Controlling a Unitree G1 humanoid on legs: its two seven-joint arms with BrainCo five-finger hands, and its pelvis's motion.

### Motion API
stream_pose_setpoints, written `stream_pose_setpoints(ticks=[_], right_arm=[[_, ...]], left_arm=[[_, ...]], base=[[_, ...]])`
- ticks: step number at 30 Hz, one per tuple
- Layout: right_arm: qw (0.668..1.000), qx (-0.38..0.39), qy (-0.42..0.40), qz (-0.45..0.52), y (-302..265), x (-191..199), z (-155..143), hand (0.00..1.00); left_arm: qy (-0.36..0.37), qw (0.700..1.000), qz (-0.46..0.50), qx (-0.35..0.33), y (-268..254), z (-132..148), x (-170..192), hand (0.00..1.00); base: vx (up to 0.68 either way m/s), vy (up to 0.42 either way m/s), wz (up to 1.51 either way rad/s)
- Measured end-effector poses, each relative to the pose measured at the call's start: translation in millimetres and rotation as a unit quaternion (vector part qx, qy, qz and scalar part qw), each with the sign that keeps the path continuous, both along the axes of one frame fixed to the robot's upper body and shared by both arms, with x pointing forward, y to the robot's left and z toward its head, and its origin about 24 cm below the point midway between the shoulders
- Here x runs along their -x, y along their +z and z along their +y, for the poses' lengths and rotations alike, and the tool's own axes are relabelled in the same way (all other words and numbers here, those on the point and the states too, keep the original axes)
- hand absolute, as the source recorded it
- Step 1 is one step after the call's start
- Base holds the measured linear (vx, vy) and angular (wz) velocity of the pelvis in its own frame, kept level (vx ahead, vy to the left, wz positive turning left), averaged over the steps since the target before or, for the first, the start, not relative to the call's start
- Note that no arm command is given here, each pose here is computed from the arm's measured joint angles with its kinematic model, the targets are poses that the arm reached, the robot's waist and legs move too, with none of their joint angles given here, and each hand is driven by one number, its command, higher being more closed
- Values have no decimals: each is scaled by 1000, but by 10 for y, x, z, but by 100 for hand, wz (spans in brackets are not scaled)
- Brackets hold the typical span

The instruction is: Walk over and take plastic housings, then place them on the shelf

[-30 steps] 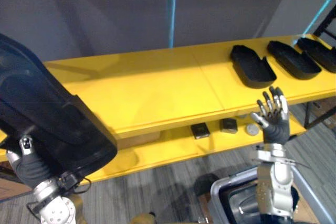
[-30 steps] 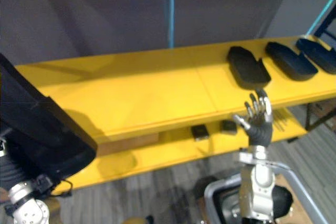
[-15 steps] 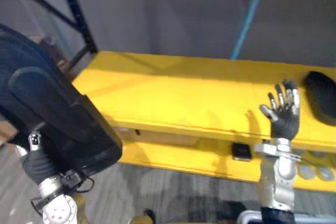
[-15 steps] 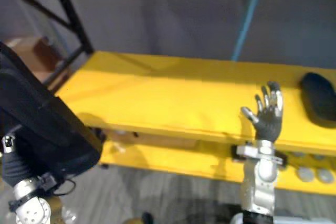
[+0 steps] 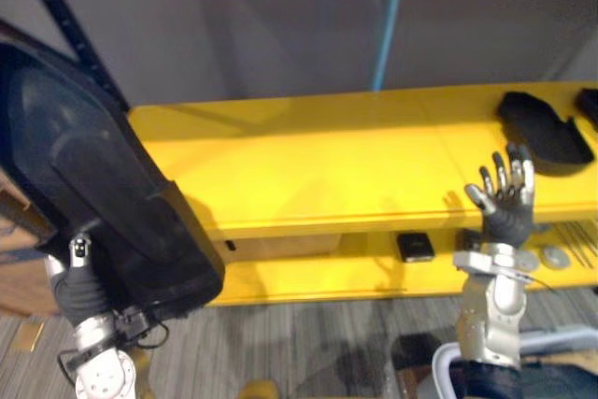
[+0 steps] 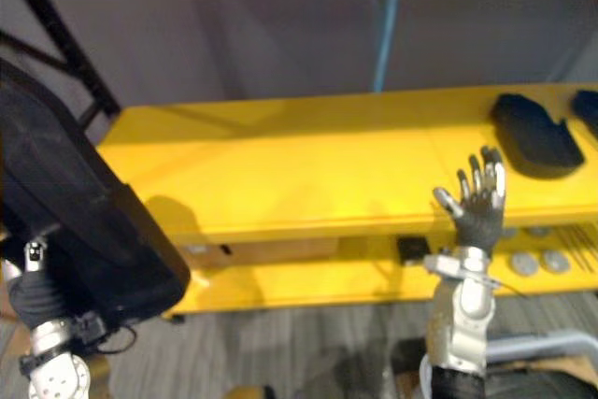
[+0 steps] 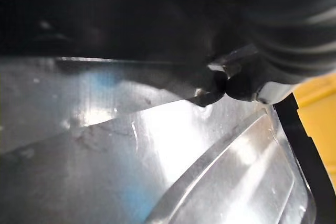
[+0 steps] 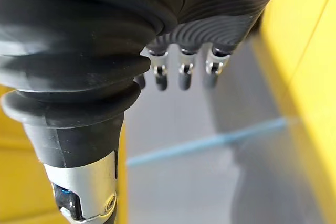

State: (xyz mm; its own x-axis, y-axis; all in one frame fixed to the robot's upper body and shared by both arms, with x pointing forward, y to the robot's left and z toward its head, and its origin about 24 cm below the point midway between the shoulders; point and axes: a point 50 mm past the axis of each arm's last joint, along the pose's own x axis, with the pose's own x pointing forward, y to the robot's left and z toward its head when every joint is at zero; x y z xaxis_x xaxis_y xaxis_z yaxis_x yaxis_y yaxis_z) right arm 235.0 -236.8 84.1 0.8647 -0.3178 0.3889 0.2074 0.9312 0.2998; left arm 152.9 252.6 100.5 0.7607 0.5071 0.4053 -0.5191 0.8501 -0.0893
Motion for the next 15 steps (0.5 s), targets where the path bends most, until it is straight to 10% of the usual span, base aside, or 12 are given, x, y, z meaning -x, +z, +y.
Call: stream_pose_setpoints(ticks=[15], right_arm=[[1000,7,-17,1,-5,112,-63,0]], left_arm=[[-117,988,-38,-91,295,-216,-330,100]], base=[[25,-4,2]])
